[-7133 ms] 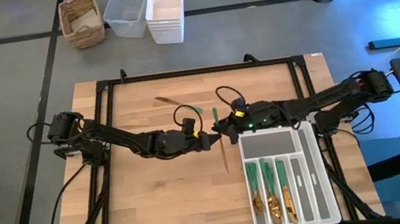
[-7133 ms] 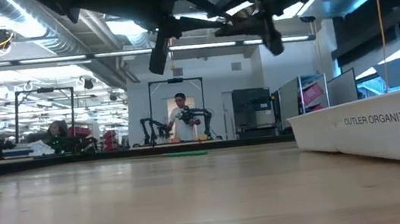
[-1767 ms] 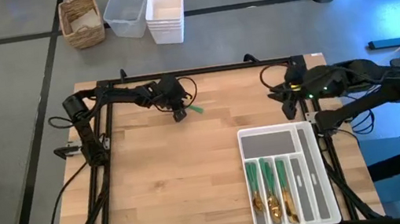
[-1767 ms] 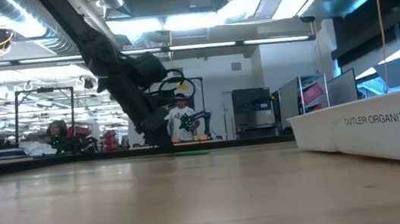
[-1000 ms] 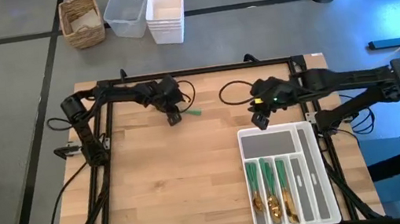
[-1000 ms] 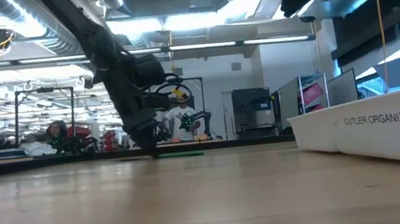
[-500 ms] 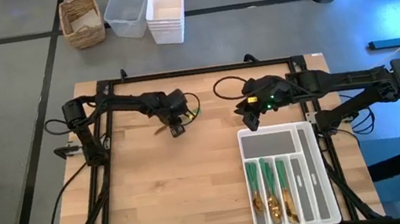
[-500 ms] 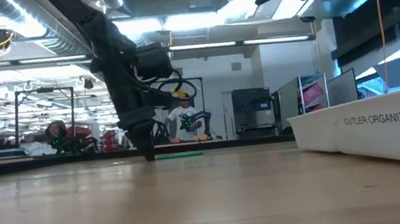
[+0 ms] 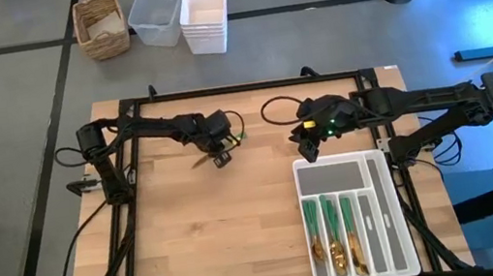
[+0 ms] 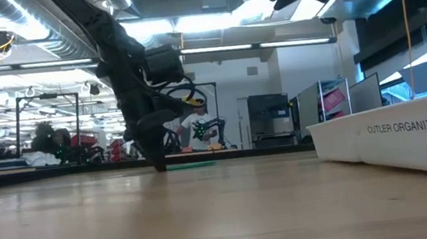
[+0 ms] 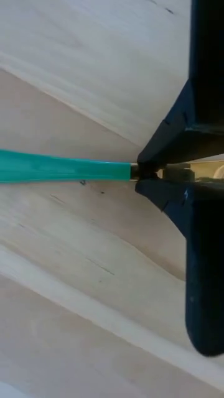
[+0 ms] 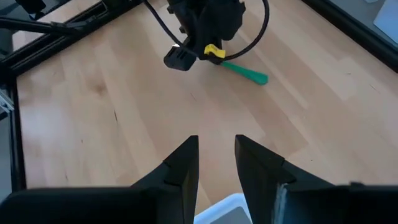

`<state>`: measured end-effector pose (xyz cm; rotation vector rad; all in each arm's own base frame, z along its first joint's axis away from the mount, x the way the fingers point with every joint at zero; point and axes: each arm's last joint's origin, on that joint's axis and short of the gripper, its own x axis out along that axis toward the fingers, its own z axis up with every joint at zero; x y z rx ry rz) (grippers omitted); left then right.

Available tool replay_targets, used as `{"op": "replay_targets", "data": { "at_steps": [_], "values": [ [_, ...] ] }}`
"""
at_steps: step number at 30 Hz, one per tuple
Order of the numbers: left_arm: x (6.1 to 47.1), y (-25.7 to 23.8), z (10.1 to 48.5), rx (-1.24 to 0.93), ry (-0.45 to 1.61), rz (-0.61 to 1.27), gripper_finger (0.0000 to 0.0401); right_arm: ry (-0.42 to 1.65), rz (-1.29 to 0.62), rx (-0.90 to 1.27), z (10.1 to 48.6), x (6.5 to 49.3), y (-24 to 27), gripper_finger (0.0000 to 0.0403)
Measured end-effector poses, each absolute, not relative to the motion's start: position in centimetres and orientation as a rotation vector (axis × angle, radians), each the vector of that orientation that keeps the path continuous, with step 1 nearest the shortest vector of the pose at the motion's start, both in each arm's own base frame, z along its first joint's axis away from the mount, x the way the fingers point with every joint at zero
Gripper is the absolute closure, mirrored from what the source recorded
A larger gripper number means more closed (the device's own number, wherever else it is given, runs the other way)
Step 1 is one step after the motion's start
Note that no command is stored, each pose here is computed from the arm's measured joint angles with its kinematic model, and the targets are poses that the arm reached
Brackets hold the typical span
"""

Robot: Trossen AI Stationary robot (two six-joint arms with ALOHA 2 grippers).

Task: Sort silverware
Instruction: Put the green table knife into the white silverware tray

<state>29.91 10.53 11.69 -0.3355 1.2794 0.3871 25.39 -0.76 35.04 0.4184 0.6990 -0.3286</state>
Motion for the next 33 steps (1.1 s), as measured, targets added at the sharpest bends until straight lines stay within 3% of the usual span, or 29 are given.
{"op": "replay_targets", "data": {
  "at_steps": [5,22,33],
  "values": [
    [30.0,10.4,11.7,-0.427,1.265,0.381,0.0358,0.718,-0.330,0.418,34.7,25.6,-0.7,0.0295],
    [30.3,9.9,13.4,-0.929,1.123,0.086,0.0363,0.759,-0.337,0.407,34.2,25.7,-0.7,0.0295],
    [32.0,10.0,14.7,-1.099,0.955,-0.092,0.0361,0.741,-0.182,0.165,34.5,26.2,-0.6,0.0295]
  ]
}}
